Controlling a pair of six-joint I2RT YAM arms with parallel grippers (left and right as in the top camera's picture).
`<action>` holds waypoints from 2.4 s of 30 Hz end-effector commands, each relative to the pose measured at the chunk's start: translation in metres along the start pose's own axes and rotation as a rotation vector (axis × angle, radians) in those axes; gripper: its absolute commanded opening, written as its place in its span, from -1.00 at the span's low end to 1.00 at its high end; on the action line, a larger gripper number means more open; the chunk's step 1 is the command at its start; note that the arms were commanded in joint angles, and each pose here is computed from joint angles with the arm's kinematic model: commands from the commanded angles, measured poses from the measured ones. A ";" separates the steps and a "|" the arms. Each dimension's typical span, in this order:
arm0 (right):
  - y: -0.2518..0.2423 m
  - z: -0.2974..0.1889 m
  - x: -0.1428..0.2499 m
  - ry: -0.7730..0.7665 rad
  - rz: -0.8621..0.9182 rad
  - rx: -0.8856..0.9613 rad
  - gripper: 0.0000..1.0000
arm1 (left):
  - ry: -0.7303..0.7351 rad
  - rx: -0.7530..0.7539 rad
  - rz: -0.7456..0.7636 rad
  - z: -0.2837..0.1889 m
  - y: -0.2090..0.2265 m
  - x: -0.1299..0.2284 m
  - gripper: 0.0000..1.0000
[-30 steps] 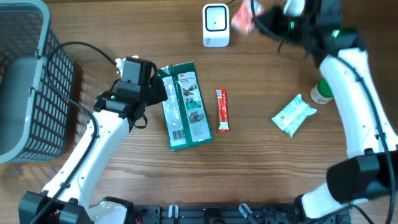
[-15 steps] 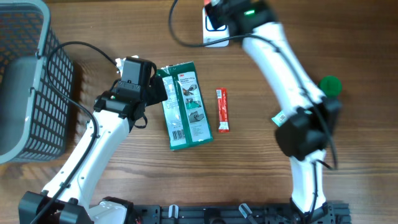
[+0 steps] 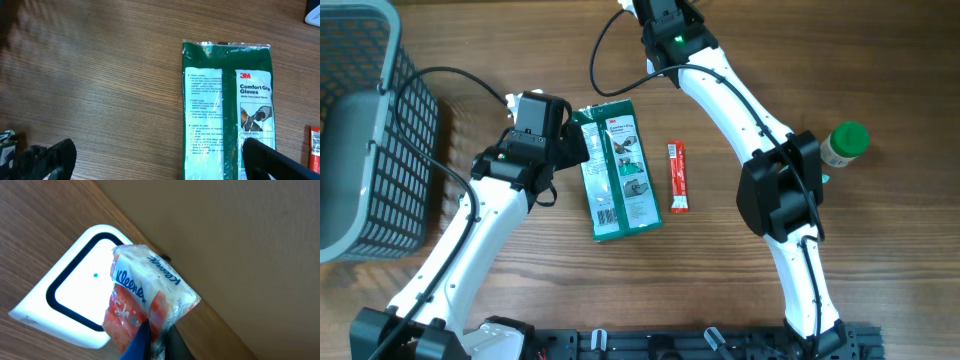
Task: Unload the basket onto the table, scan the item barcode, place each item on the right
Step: 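Carry the Kleenex pack right and set it down, opening the gripper, then move the right gripper to the red stick packet and grasp it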
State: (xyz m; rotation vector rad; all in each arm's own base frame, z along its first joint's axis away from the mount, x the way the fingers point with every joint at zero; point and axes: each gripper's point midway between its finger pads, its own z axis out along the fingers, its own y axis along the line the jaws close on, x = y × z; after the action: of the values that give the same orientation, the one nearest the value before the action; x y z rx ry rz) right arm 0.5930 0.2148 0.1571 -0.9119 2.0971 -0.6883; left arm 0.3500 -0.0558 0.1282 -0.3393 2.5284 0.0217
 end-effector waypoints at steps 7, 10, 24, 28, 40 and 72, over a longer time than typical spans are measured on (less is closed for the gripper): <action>-0.002 0.000 0.004 0.015 0.048 0.004 -0.92 | -0.013 -0.006 0.004 -0.001 0.002 -0.005 1.00; -0.019 -0.028 -0.002 -0.008 0.126 -0.023 -0.92 | -0.013 -0.006 0.004 -0.001 0.002 -0.005 1.00; -0.023 -0.178 0.156 0.511 0.643 -0.678 -0.91 | -0.013 -0.006 0.004 -0.001 0.002 -0.005 1.00; 0.001 -0.146 0.202 0.641 0.686 -0.694 -0.90 | -0.013 -0.006 0.004 -0.001 0.002 -0.005 1.00; 0.062 -0.094 0.282 0.773 0.716 -0.648 0.17 | -0.013 -0.006 0.004 -0.001 0.002 -0.005 1.00; 0.186 -0.165 0.217 0.638 0.799 -0.701 -0.31 | -0.013 -0.006 0.004 -0.001 0.002 -0.005 1.00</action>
State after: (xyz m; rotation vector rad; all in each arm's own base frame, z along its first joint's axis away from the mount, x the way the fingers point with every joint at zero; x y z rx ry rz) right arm 0.2942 0.1944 0.0603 -0.1910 3.0352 0.2748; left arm 0.3500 -0.0558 0.1283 -0.3393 2.5280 0.0215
